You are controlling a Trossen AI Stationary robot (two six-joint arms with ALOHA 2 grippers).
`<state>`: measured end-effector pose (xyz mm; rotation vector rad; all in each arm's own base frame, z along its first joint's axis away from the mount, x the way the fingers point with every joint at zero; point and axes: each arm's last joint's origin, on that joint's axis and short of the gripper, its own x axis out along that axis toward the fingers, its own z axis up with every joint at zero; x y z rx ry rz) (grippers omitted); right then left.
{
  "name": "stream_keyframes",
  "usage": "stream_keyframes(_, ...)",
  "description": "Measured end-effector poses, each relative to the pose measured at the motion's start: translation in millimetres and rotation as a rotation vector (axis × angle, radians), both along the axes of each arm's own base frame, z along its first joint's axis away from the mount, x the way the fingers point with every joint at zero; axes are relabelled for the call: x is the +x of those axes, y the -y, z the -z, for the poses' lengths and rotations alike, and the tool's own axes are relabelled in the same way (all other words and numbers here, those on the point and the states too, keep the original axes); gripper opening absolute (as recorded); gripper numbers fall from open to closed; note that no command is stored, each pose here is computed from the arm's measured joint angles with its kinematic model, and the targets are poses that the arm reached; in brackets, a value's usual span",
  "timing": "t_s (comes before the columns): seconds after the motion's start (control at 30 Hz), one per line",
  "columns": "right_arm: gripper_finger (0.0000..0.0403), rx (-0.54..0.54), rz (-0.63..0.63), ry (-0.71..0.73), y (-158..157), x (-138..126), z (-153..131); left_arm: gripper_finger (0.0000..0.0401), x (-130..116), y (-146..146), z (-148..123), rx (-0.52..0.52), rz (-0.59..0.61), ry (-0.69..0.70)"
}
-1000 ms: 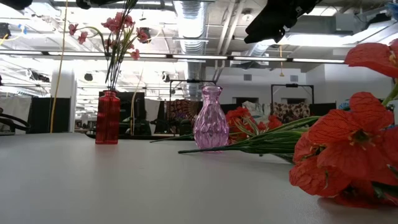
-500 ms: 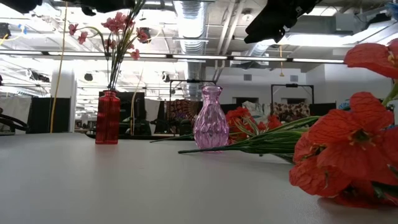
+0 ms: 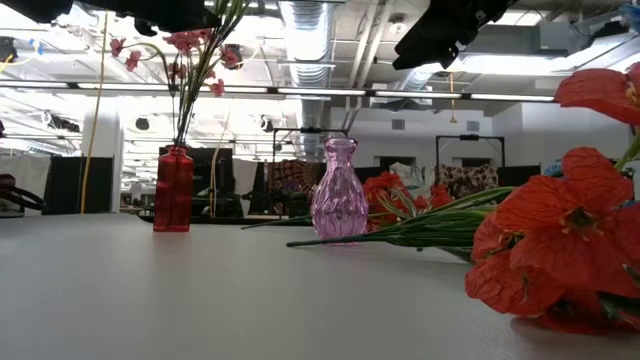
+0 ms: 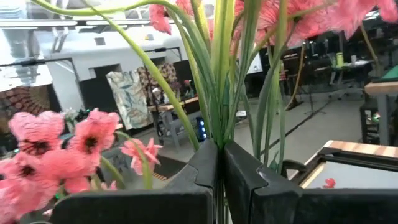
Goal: Sort flowers into vase by color
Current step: Put the pink flowers into the red vase
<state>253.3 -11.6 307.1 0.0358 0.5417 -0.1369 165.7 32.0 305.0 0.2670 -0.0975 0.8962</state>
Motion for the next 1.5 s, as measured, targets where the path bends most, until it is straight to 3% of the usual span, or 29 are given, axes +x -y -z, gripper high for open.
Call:
stream_keyframes(0.6, 0.0224, 0.0, 0.0, 0.0, 0.0, 0.0, 0.0, 0.0, 1.1, -0.4, 7.3, -0.014, -0.027, -0.083)
stream_keyframes(0.9, 0.0224, 0.0, 0.0, 0.0, -0.1, 0.0, 0.0, 0.0004, -1.2, 4.4, 8.5, -0.048, -0.138, -0.088)
stream_keyframes(1.27, 0.0224, 0.0, 0.0, 0.0, 0.0, 0.0, 0.0, 0.0082, -1.7, 16.2, 9.2, -0.052, -0.155, -0.114)
stream_keyframes(1.5, 0.0224, 0.0, 0.0, 0.0, 0.0, 0.0, 0.1, 0.0128, -4.8, 22.0, 16.6, -0.099, -0.286, -0.157)
